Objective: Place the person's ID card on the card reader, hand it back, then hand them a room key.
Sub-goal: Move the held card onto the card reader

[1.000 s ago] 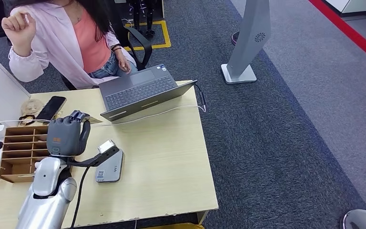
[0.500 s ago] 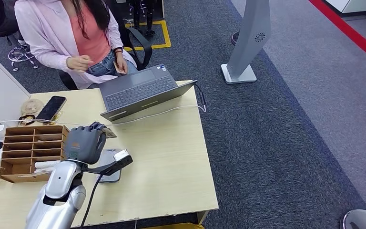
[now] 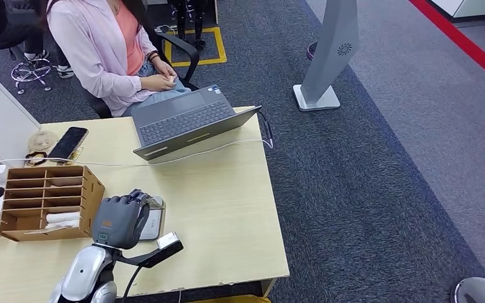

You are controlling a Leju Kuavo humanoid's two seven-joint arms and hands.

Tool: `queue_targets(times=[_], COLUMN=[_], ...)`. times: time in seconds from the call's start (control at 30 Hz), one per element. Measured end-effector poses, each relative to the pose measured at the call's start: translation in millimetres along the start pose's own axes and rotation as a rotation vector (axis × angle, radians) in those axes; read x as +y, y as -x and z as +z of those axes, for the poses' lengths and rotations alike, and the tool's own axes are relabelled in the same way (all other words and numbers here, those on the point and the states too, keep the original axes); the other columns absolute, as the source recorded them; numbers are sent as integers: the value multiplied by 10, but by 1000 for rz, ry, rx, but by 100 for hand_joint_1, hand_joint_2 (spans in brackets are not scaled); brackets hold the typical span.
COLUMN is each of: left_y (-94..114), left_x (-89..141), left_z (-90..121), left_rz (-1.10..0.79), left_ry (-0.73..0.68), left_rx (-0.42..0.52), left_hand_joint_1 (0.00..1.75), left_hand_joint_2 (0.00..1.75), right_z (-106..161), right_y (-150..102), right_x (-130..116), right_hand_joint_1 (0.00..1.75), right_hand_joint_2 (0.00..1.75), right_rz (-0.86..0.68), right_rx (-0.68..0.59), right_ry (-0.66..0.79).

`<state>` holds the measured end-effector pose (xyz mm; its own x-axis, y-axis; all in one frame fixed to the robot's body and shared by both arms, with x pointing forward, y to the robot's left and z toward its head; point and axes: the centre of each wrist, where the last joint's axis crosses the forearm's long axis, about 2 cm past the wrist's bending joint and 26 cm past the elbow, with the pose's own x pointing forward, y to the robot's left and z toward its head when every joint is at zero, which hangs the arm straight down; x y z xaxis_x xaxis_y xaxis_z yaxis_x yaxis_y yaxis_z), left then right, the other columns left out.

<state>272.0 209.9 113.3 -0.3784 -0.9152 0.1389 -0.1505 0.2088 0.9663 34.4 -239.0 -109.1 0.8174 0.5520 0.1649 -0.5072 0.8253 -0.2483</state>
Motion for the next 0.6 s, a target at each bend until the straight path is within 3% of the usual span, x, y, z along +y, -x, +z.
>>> queue_targets(times=[0.27, 0.6], left_y=[-41, -42], left_x=[-38, -48], left_z=[186, 239], left_rz=[20, 21], left_ry=[5, 9], left_rx=[10, 11], left_hand_joint_1=[175, 175], left_hand_joint_2=[175, 175], right_z=[4, 5], right_y=[2, 0], right_x=[14, 18], right_hand_joint_1=[0, 0], right_hand_joint_2=[175, 175], right_rz=[-11, -12], right_rx=[3, 3], right_ry=[-1, -1])
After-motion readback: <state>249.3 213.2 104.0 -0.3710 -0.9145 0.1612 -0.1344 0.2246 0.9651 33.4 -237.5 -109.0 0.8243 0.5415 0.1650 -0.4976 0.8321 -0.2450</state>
